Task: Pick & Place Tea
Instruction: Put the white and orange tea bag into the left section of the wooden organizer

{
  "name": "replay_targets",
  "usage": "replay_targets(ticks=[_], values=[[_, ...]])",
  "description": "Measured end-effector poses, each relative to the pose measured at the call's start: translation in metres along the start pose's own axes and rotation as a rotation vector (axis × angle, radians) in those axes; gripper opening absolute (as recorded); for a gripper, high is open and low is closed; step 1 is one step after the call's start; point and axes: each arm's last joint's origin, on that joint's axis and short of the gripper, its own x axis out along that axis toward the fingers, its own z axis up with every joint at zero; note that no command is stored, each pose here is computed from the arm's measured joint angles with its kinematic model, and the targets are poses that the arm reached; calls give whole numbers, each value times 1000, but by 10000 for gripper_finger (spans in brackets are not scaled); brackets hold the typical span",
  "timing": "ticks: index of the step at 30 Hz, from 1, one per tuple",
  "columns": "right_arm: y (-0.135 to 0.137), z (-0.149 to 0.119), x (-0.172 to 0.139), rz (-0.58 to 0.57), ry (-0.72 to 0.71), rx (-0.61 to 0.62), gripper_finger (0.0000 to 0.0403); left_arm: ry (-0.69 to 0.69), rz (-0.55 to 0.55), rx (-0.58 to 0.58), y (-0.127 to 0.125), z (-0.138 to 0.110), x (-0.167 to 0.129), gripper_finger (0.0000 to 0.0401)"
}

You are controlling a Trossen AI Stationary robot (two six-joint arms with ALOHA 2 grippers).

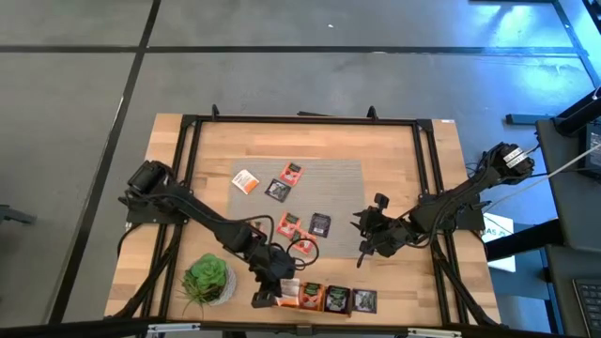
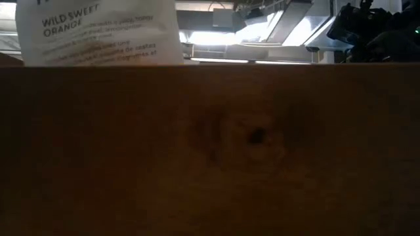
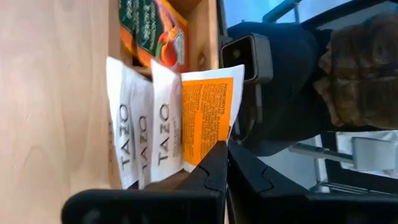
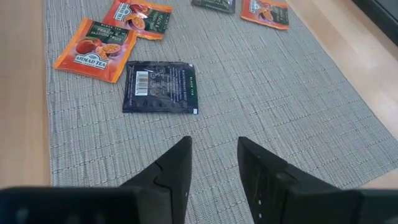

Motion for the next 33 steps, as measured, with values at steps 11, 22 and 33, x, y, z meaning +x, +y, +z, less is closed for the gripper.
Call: replay_targets(ticks=[11,22,33], values=[[0,1,0,3,-5,5,131,37,-82,-73,12,10,-8,2],[0,1,0,3,-6,2,131,56,-85,-71,20,10,1,3],[0,1,0,-4,-10,-1,131,87,-100,-54,27,8,14,2]])
